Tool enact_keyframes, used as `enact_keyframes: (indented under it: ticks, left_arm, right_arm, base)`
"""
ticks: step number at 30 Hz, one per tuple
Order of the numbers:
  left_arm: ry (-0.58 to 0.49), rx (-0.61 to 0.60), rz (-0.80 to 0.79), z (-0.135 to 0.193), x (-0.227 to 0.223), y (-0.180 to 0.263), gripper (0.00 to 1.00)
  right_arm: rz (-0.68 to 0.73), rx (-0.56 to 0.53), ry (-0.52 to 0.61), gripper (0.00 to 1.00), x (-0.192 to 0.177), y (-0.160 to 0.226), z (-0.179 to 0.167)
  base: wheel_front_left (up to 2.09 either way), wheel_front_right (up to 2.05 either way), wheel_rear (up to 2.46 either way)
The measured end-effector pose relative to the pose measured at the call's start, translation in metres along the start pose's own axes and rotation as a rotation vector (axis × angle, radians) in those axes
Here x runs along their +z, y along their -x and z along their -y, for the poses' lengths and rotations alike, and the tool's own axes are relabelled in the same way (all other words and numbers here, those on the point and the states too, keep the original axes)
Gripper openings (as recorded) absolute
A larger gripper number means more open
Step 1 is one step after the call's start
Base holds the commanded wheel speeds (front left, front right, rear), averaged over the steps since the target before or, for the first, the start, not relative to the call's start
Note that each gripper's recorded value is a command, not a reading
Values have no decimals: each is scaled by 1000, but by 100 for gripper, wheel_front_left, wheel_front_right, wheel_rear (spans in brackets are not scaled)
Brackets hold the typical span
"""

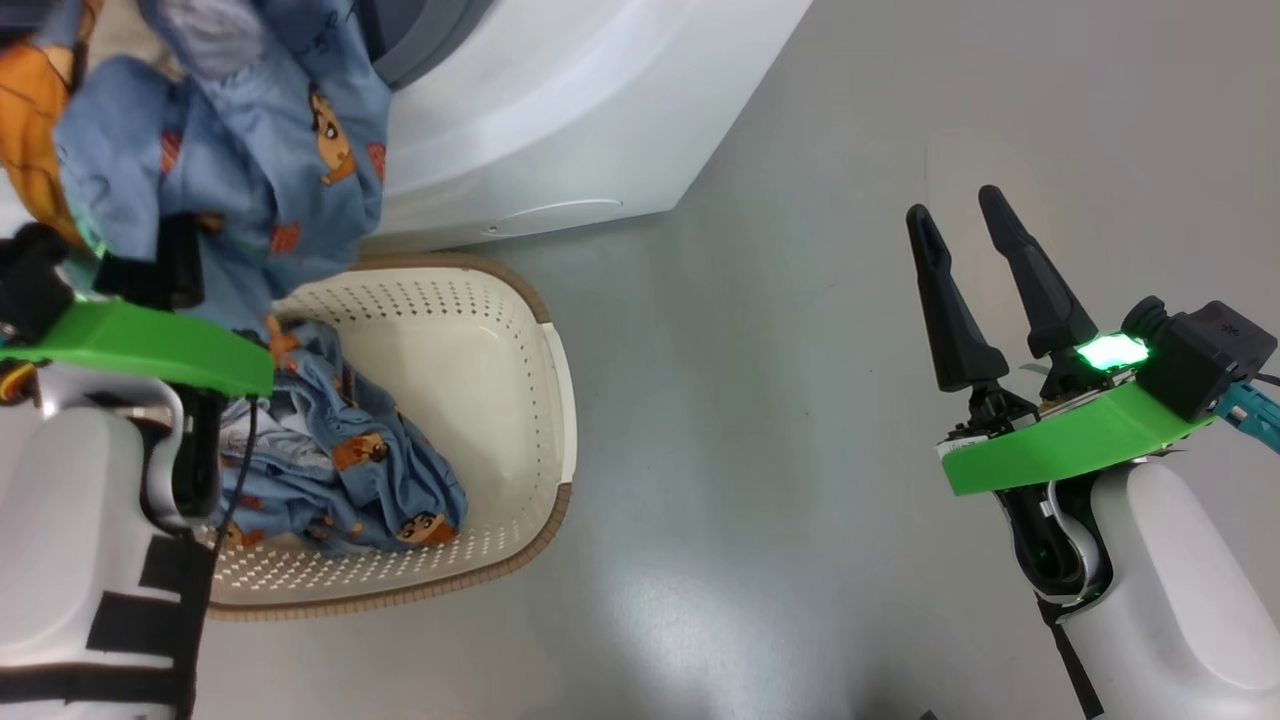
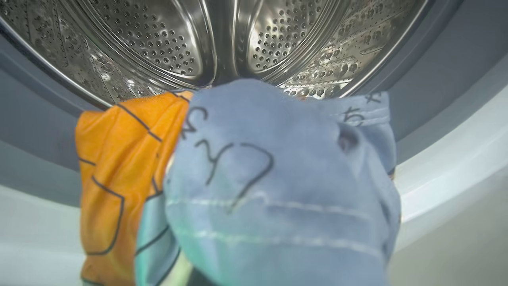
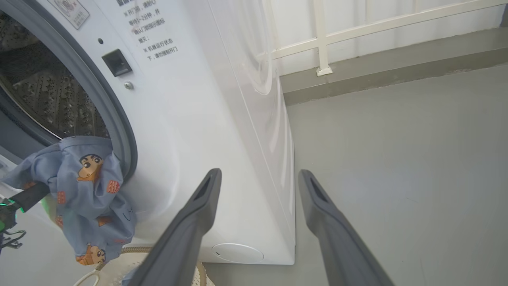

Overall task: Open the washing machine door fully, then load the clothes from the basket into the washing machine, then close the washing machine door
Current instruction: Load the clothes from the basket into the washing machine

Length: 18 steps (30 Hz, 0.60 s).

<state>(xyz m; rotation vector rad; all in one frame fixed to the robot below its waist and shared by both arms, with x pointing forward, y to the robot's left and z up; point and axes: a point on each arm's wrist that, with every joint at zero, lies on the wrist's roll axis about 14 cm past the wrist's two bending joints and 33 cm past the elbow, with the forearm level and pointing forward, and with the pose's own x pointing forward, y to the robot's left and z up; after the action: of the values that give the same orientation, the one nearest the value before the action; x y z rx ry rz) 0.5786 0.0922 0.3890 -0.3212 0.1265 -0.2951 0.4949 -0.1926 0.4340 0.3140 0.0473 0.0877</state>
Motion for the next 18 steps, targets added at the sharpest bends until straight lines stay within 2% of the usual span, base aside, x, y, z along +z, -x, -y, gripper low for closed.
enact_keyframes:
  ticks: [4, 9, 18]
  left_arm:
    - [6, -9, 39, 4, 13, -10, 0]
    - [-2, -30, 86, 9, 39, -44, 0]
    - [20, 22, 36, 1, 50, -108, 0]
  right_arm:
    - [-2, -4, 3, 100, 0, 1, 2]
    - [-13, -11, 4, 100, -5, 1, 5]
    - [-50, -37, 13, 100, -19, 5, 15]
  base:
    - [0, 0, 0]
    - [0, 0, 0]
    - [0, 0, 0]
